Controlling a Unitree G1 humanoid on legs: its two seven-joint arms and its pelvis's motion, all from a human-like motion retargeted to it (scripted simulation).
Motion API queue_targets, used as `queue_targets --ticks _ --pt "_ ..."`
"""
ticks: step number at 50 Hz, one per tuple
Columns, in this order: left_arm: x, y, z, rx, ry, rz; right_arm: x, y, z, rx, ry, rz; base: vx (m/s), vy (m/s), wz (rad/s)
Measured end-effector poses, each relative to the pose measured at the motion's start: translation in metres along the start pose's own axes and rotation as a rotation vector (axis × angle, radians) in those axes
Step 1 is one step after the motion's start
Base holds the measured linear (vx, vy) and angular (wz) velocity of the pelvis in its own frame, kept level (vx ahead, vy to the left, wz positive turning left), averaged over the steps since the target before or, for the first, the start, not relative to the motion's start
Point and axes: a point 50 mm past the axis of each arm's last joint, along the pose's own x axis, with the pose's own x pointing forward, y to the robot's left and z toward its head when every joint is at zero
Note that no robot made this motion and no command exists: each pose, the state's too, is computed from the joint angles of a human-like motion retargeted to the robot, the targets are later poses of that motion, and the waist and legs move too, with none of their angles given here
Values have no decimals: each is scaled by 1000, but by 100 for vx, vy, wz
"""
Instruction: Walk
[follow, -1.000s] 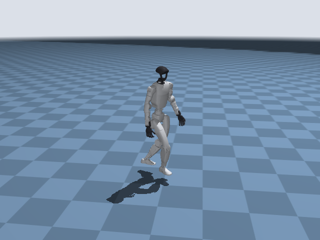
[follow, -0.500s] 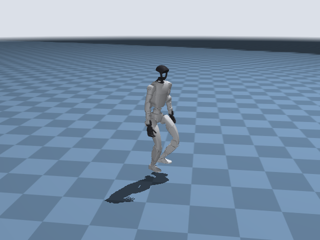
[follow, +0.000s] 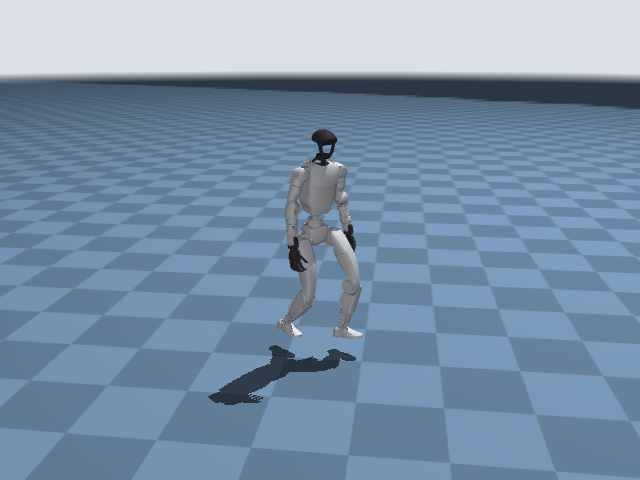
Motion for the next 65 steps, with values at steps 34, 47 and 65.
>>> queue_targets --ticks 34,47,65 --pt "1 16 79 -43 -255 97 -26 57 -118 65 343 168 25 12 1" --pt "3 -1 71 61 -246 16 -21 52 -101 5 265 160 21 -3 23" --pt "-3 17 -3 -40 13 66 1 27 -17 -64 21 76 21 -11 15"
